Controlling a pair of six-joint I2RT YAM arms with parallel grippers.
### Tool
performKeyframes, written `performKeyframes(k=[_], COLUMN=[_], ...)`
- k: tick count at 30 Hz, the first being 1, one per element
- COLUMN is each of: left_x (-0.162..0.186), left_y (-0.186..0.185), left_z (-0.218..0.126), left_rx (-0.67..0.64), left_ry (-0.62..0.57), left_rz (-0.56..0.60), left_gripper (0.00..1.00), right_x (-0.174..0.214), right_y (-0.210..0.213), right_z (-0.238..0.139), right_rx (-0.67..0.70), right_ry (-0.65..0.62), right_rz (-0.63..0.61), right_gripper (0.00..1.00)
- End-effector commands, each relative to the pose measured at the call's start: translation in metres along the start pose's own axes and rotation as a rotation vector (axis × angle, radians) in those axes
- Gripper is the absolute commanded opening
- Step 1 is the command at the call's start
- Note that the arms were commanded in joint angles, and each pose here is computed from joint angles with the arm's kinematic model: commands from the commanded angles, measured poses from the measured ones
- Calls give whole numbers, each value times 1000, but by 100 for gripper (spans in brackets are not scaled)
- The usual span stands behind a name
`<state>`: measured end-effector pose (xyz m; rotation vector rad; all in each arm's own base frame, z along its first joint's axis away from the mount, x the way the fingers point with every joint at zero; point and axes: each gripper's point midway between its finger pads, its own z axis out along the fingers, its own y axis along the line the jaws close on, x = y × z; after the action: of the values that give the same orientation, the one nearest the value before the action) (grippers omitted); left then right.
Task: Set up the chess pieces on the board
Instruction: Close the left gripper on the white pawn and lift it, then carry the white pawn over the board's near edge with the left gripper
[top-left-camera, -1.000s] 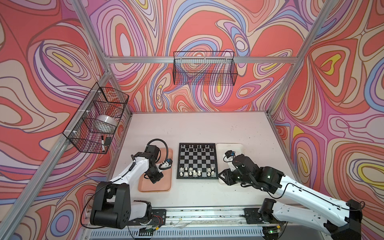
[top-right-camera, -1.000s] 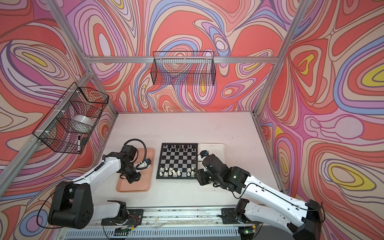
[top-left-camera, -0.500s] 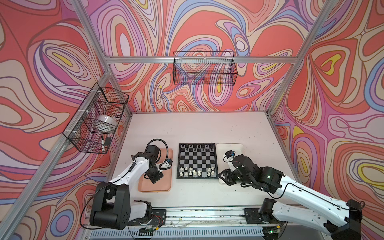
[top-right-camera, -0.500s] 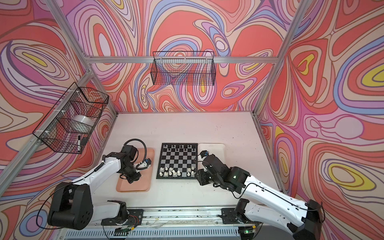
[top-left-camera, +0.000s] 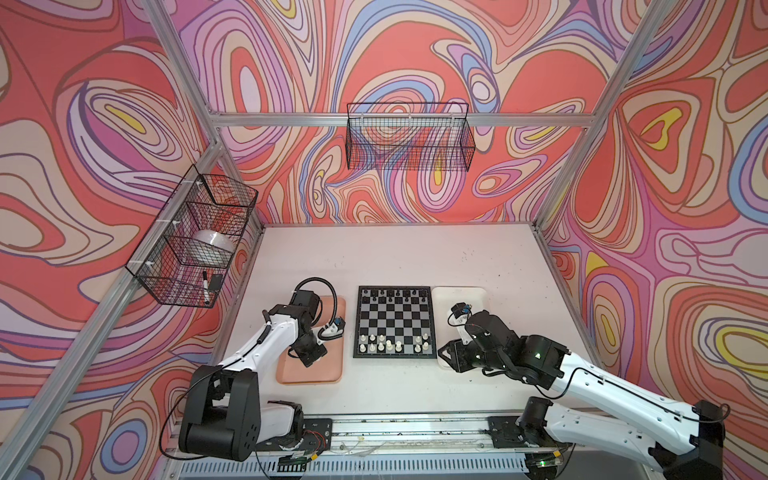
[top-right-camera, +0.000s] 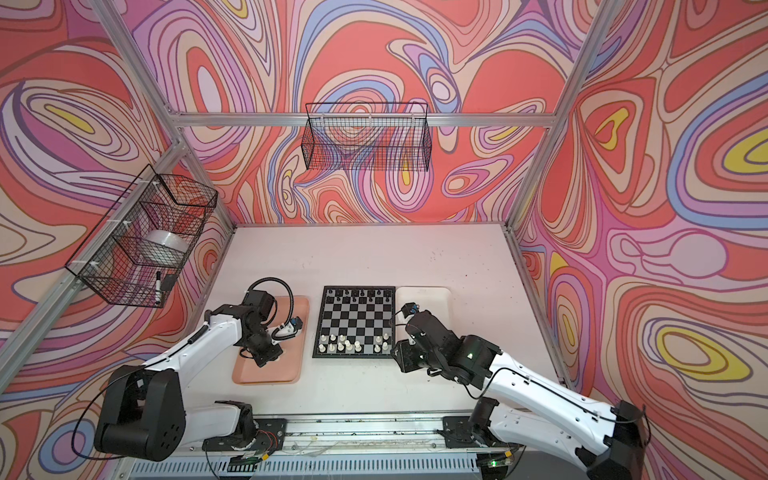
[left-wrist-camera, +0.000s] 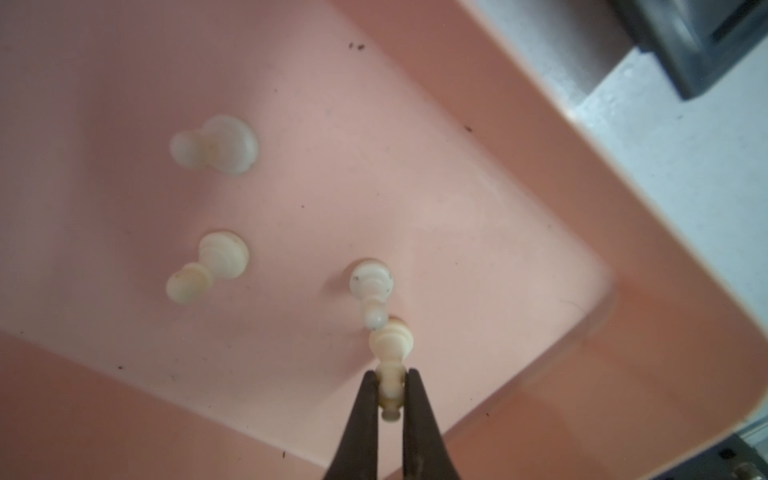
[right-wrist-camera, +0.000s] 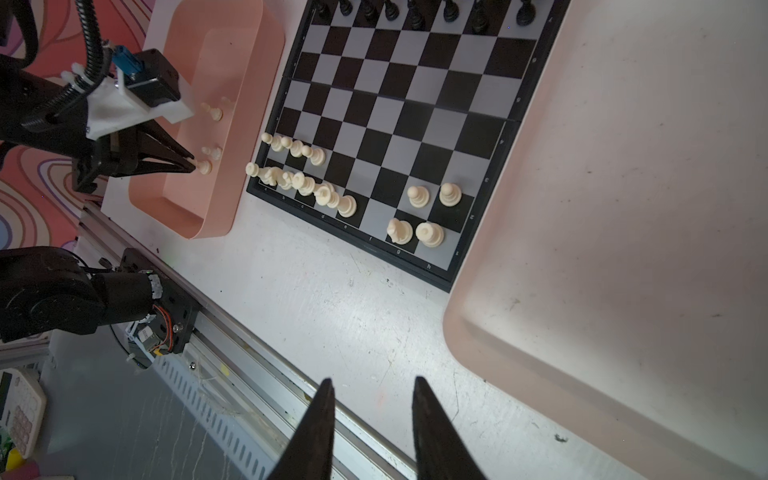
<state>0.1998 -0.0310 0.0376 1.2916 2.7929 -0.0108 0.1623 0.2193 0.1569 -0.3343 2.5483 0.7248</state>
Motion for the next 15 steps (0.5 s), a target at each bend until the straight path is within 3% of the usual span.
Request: performKeyframes(k=[1, 15], left_x=[-3, -36], left_y=[3, 15], left_z=[-12, -58], left_rx=[-20, -26], left_ry=[-3, -71], left_rz=[30, -7], left_gripper=[9, 10], right_x=[-2, -1], right_y=[-2, -3], right_z=[0, 2], right_rx=[2, -3], right_ry=[-22, -21], right_rz=[7, 6], right_gripper=[32, 32])
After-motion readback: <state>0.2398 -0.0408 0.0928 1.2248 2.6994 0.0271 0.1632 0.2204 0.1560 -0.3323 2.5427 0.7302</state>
